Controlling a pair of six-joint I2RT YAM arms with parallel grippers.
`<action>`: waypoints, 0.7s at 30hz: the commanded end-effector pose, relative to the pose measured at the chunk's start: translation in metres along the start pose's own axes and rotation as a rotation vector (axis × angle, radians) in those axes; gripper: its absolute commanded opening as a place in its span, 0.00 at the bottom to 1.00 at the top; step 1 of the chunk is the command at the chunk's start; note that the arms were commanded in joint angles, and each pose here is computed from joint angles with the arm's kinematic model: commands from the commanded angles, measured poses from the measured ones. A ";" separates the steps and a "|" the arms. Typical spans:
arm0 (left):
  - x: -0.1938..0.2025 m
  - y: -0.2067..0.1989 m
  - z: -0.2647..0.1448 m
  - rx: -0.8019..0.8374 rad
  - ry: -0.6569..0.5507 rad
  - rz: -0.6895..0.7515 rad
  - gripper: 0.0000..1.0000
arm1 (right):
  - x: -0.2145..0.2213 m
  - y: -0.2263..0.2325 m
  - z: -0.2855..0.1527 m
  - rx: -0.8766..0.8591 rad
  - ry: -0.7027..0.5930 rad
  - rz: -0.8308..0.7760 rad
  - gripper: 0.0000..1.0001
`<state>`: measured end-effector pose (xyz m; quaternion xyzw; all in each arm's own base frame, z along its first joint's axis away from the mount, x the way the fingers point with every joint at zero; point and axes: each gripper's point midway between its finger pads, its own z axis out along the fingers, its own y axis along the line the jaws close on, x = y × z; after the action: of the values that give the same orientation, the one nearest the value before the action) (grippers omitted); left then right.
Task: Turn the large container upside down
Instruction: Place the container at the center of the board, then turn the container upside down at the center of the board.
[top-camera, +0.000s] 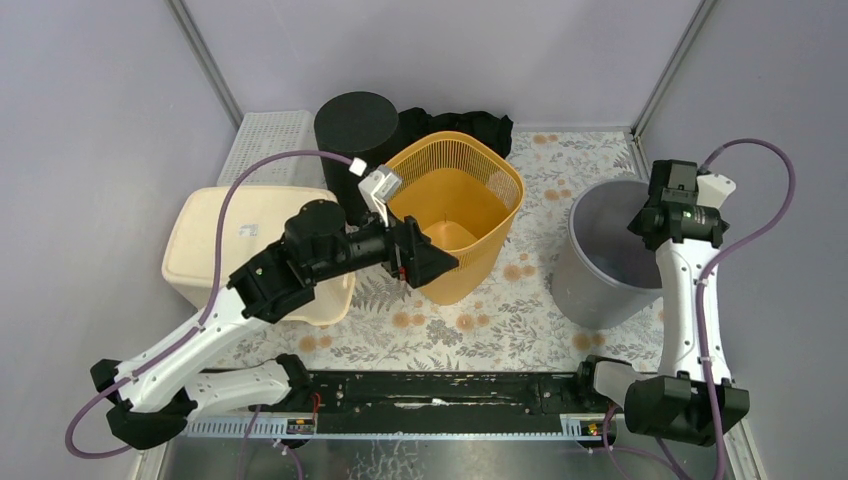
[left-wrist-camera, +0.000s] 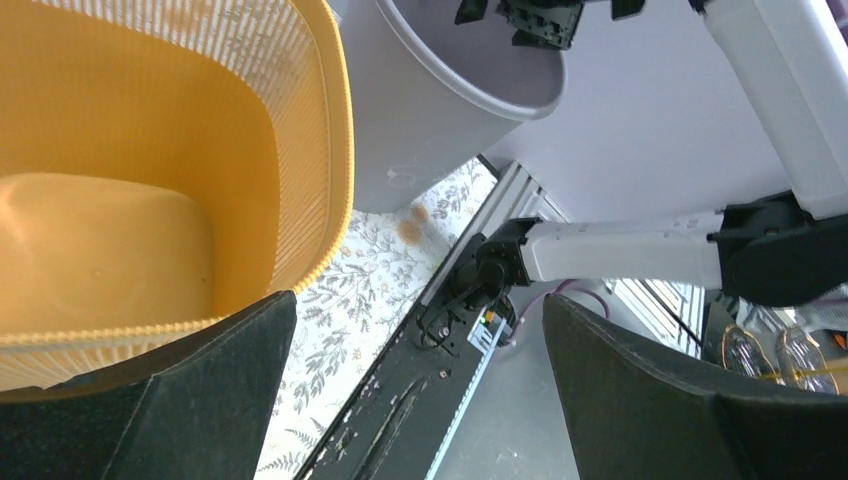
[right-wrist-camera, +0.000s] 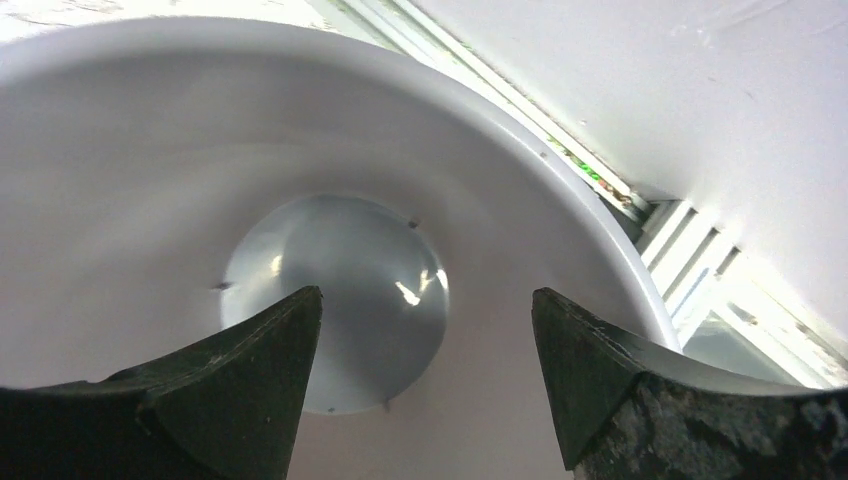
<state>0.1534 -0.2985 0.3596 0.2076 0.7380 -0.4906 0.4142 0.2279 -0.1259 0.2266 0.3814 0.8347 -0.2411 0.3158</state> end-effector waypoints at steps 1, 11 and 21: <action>-0.028 0.009 -0.009 -0.119 -0.059 0.023 1.00 | -0.042 0.016 -0.044 -0.212 -0.106 0.125 0.83; -0.039 0.046 0.013 -0.356 -0.025 -0.022 1.00 | -0.052 0.120 -0.141 -0.993 -0.054 -0.024 0.77; -0.067 0.063 0.050 -0.476 -0.077 -0.114 1.00 | -0.060 0.187 -0.187 -1.213 -0.041 -0.206 0.71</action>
<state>0.2377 -0.3130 0.3507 0.0932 0.8331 -0.3403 0.4259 0.3335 0.0401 0.3270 0.1342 0.8701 0.2051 0.4275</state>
